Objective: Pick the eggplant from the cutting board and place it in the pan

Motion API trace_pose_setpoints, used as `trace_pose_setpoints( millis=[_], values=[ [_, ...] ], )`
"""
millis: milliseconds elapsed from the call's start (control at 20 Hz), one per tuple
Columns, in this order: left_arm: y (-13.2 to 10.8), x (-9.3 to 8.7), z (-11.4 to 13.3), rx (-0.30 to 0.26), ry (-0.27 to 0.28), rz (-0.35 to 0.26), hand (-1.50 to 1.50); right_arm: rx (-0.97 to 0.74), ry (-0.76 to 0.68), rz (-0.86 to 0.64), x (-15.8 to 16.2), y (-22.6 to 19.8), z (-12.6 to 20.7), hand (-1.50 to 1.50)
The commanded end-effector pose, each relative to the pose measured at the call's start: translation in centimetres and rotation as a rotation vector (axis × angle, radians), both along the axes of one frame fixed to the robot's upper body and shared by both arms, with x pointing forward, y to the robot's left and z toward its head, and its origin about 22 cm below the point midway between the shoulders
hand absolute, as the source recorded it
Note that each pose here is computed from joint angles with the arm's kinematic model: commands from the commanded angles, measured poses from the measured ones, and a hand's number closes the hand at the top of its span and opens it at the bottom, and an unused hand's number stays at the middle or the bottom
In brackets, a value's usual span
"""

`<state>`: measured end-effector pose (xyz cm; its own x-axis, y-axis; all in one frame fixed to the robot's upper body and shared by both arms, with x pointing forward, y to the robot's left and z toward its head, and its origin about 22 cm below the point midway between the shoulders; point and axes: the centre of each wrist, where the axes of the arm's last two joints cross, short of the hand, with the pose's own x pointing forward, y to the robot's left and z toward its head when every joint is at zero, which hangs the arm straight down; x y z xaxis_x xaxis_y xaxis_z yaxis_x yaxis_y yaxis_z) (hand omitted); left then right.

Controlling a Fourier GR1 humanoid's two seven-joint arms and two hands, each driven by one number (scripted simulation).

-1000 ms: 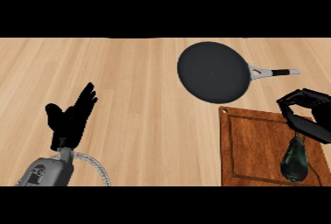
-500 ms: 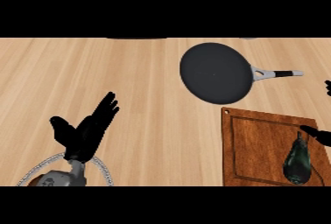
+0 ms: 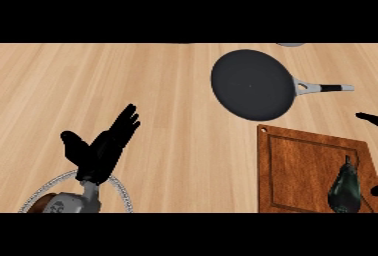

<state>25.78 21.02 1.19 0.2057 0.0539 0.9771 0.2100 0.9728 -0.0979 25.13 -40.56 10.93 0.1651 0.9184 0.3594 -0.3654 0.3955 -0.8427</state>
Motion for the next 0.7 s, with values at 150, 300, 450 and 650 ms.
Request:
trace_pose_setpoints(
  millis=[150,300,450,650],
  values=[
    [0.2,-0.1,-0.9,-0.016,0.013,-0.017,0.0,-0.268,0.38,0.086,0.8,5.8,2.1,-1.5],
    [0.2,1.0,1.4,0.007,-0.01,-0.005,0.0,-0.305,0.462,0.105,1.6,8.8,2.0,-1.5],
    [1.9,0.1,-0.2,0.008,0.009,0.009,0.0,-0.322,0.504,0.095,2.2,11.8,1.2,-1.5],
    [-1.0,-0.3,1.3,-0.023,0.004,0.013,0.0,-0.266,0.516,0.041,1.5,15.1,0.1,-1.5]
  ],
)
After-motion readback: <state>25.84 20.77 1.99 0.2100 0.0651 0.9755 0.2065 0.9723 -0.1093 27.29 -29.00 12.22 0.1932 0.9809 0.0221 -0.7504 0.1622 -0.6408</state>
